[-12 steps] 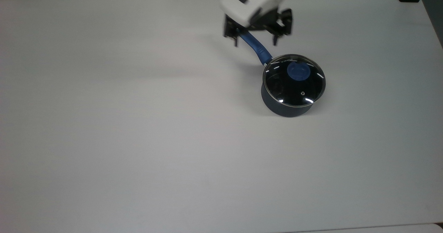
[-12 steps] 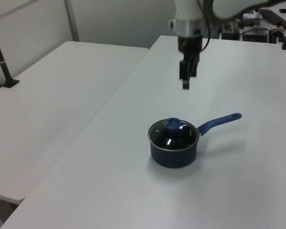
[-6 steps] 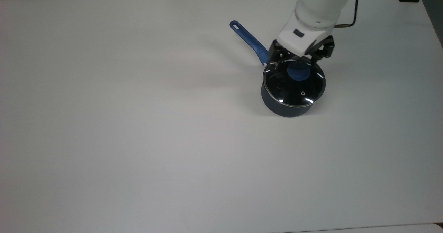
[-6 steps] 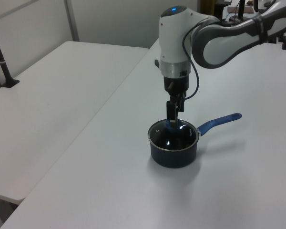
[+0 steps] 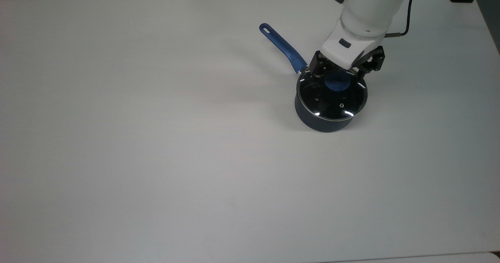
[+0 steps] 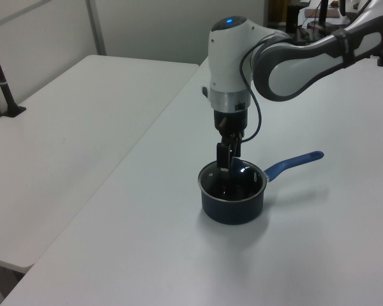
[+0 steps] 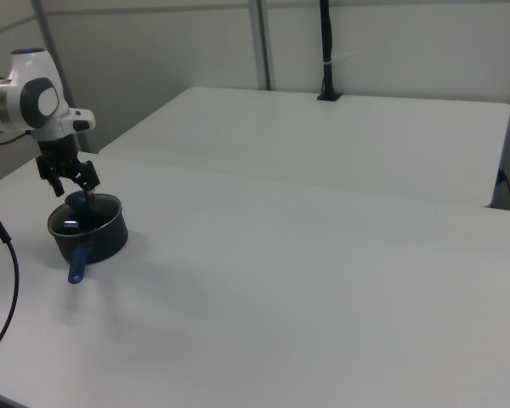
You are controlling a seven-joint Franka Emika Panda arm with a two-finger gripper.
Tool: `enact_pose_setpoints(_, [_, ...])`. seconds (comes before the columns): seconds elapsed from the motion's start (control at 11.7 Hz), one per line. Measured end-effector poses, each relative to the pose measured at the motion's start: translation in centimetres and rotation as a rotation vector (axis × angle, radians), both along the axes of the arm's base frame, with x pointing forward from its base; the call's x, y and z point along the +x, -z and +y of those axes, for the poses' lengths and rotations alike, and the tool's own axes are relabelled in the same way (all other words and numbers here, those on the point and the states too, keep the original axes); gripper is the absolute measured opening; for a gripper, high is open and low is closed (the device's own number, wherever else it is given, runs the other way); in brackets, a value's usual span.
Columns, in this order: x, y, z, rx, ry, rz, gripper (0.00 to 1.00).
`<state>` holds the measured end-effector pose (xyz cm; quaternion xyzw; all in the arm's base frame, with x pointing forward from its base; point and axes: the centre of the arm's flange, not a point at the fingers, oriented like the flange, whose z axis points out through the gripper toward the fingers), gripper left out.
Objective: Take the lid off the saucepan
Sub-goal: 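Lower the gripper and close it on the blue lid knob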
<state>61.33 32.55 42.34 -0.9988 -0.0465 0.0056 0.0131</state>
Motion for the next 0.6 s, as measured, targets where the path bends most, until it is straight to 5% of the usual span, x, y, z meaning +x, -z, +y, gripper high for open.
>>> enact_pose_setpoints(0.34, [0.24,0.5,0.05,-0.003,0.001,0.004,0.98])
enact_pose_setpoints(0.6, [0.29,0.79,0.01,-0.01,0.0,0.005,0.78])
